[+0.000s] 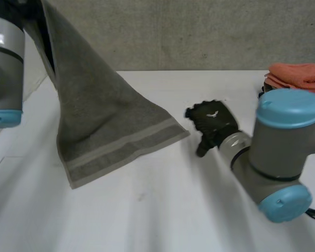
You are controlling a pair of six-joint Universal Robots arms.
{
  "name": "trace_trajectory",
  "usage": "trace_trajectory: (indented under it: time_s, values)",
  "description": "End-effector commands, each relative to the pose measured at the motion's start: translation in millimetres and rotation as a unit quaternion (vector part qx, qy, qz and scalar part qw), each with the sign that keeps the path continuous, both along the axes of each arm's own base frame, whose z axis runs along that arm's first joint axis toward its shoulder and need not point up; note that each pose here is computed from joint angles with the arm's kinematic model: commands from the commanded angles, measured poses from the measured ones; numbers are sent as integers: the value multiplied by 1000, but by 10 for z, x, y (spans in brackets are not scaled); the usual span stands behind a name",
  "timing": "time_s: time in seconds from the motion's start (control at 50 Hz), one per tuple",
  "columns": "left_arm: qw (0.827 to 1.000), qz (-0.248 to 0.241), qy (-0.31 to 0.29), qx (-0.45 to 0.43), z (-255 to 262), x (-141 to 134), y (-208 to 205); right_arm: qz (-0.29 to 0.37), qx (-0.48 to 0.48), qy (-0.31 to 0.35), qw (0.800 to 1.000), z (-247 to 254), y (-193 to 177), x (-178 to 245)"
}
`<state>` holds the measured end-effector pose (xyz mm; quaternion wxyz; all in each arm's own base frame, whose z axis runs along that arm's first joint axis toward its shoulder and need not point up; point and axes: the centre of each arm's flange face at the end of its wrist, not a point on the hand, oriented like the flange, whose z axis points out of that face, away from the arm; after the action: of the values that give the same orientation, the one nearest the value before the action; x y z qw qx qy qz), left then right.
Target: Fold the laundry.
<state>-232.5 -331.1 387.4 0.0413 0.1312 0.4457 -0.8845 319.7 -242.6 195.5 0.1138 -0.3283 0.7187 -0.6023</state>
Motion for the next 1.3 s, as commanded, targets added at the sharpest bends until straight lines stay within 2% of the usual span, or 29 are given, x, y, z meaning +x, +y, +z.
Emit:
trace_trajectory:
  time_s: [0.02, 0.1, 0.32, 0.48, 0.6, 0.68, 0.7, 0.76, 0.78, 0.84, 0.98, 1.06, 1.16, 1.24, 1.3]
  values:
    - [998, -30, 6, -48, 506, 4, 459, 14, 82, -112, 990, -129, 147, 392]
    - [996, -54, 12, -77, 741, -30, 756, 12, 130, -167, 977, -206, 166, 553]
    - [982, -129, 39, -129, 1129, -246, 1419, 60, 159, -211, 963, -396, 302, 1079]
    - [979, -148, 47, -135, 1186, -316, 1550, 88, 197, -270, 938, -415, 377, 1328]
    - [980, -145, 45, -128, 1141, -334, 1504, 76, 200, -277, 937, -399, 332, 1289]
    - [983, -137, 43, -115, 1076, -328, 1469, 54, 165, -248, 953, -278, 135, 1105]
    - [985, -133, 39, -102, 1020, -323, 1443, 38, 122, -233, 964, -52, -80, 928]
    - [989, -128, 26, -74, 876, -311, 1398, -1, 55, -197, 979, 209, -462, 586]
    - [991, -120, 15, -51, 754, -287, 1349, -17, 20, -166, 986, 285, -641, 416]
    - [995, -100, -9, 6, 424, -215, 1221, -21, -39, -114, 992, 402, -778, 318]
    - [989, -64, -51, 125, -336, -33, 1084, -18, -104, -46, 993, 444, -979, 227]
    - [976, -59, -73, 195, -813, 21, 1111, 3, -111, -2, 994, 176, -1102, 269]
    - [952, -57, -99, 283, -1381, 30, 1146, 35, -99, 53, 993, -324, -1179, 324]
    - [942, -59, -108, 314, -1572, 6, 1130, 43, -102, 81, 990, -490, -1182, 329]
    - [940, -59, -109, 316, -1590, 3, 1126, 44, -110, 86, 989, -457, -1173, 323]
